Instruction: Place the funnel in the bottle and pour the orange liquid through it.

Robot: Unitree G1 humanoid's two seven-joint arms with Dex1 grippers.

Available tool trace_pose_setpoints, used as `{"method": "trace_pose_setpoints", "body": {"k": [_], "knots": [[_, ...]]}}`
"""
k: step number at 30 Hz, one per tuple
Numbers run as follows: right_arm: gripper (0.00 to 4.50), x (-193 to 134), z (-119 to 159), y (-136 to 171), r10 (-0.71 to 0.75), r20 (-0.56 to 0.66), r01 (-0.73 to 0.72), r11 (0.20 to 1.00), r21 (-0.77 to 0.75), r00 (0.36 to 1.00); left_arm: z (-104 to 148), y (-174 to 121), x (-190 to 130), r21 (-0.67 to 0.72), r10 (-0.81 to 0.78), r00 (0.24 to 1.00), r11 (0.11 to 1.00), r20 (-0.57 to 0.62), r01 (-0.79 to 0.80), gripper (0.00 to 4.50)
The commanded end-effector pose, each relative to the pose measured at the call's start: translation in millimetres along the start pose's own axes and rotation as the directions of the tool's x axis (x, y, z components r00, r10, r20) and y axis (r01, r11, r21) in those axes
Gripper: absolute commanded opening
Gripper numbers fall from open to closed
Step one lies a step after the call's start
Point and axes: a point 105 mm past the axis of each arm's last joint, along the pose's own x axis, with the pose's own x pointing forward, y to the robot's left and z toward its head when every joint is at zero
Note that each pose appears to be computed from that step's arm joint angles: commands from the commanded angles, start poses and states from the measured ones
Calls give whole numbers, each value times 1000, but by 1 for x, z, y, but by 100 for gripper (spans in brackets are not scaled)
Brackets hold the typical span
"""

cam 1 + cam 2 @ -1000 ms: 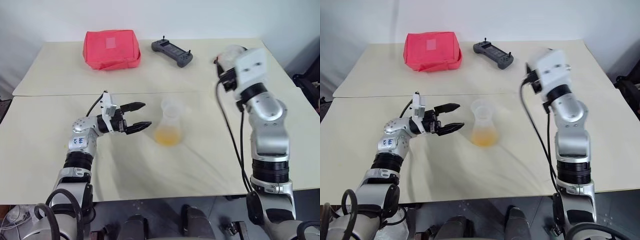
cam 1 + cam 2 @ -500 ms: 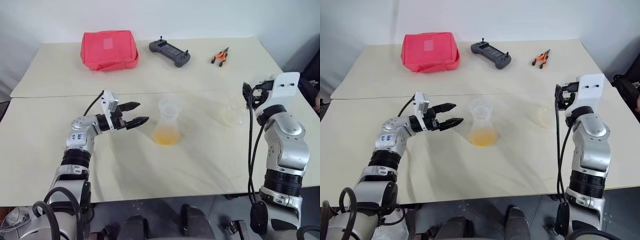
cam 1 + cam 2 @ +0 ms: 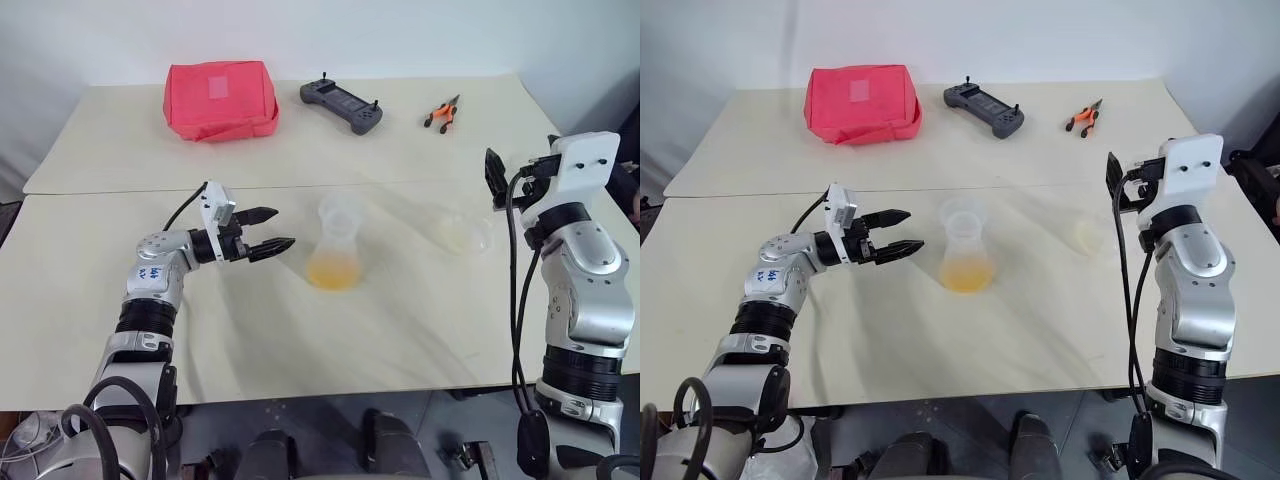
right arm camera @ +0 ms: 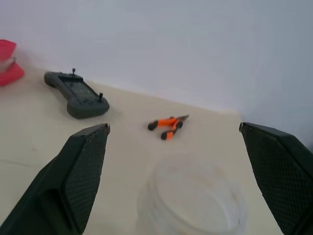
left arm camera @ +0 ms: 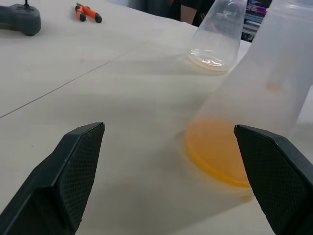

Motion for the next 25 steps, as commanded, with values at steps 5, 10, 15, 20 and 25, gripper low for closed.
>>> {"method": "trace_pose_setpoints", "body": {"k": [5,10,15,20,25], "knots": [[447,-25,55,30,392,96,-389,920,-51,915,16,-3,-18,99,-69,998,993,14,67,450],[447,-76,37,55,691,-24,-691,723,-5,723,11,-16,-45,105,-182,983,977,-39,185,450],[447,-128,3,63,841,-78,-819,540,196,536,5,-28,-67,86,-247,967,964,-62,251,450],[447,-151,-39,52,846,-158,-804,533,264,509,-5,-38,-83,50,-242,968,968,-62,245,450],[447,-151,-58,48,833,-201,-797,552,248,515,-8,-42,-88,54,-191,980,979,-51,194,450]]}}
